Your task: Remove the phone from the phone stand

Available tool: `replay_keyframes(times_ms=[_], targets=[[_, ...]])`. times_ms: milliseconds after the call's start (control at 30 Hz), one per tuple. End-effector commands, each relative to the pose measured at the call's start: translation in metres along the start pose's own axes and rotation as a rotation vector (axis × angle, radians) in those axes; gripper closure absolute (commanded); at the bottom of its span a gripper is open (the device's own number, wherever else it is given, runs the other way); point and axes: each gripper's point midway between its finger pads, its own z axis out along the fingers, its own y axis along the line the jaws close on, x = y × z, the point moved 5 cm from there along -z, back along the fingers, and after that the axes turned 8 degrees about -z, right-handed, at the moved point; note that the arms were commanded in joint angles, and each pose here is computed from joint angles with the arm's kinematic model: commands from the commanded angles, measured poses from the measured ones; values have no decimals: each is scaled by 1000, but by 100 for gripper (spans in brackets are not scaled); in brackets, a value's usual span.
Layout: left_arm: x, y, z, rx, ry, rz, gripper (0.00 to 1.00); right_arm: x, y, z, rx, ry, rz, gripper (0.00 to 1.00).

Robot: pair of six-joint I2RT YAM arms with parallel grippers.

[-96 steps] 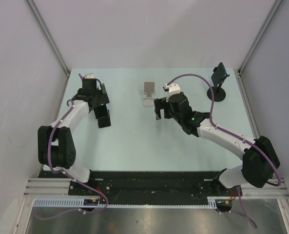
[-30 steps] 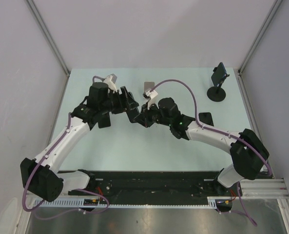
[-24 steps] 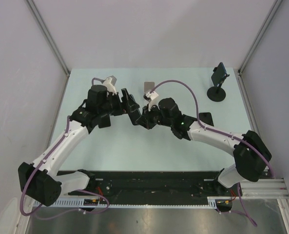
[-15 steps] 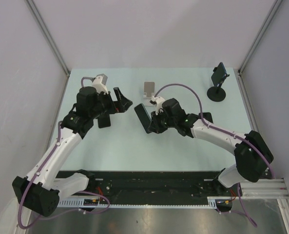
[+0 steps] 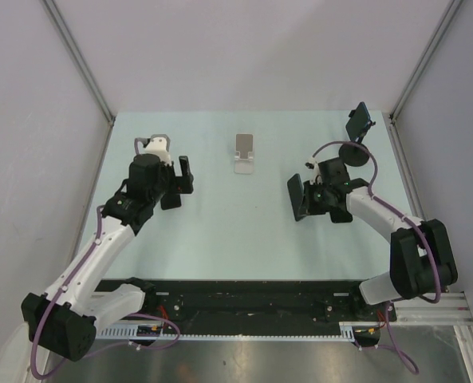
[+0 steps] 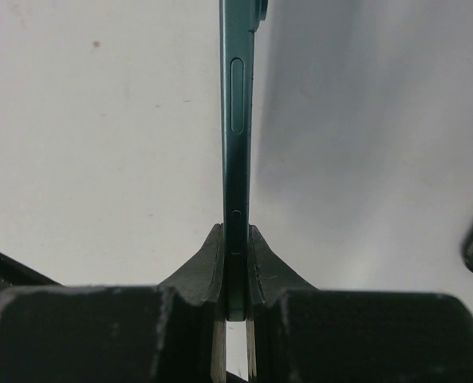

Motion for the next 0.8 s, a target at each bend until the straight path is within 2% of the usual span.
replay_keyframes(times_ms=[0, 400, 433, 533, 667, 767], targets=[[-2, 42, -5, -271, -77, 69, 0, 4, -20, -3, 0, 36, 29, 100], [9, 55, -1, -354, -74, 65, 0, 18, -55, 10, 33, 119, 128, 98], [10, 55, 0, -348, -69, 62, 0, 19, -59, 11, 39, 123, 139, 91], [12, 55, 3, -350, -60, 63, 0, 20, -65, 12, 62, 127, 140, 79], [12, 54, 6, -349, -53, 64, 0, 20, -71, 13, 74, 127, 143, 70], [13, 55, 8, -350, -45, 65, 0, 21, -76, 14, 104, 131, 142, 68]])
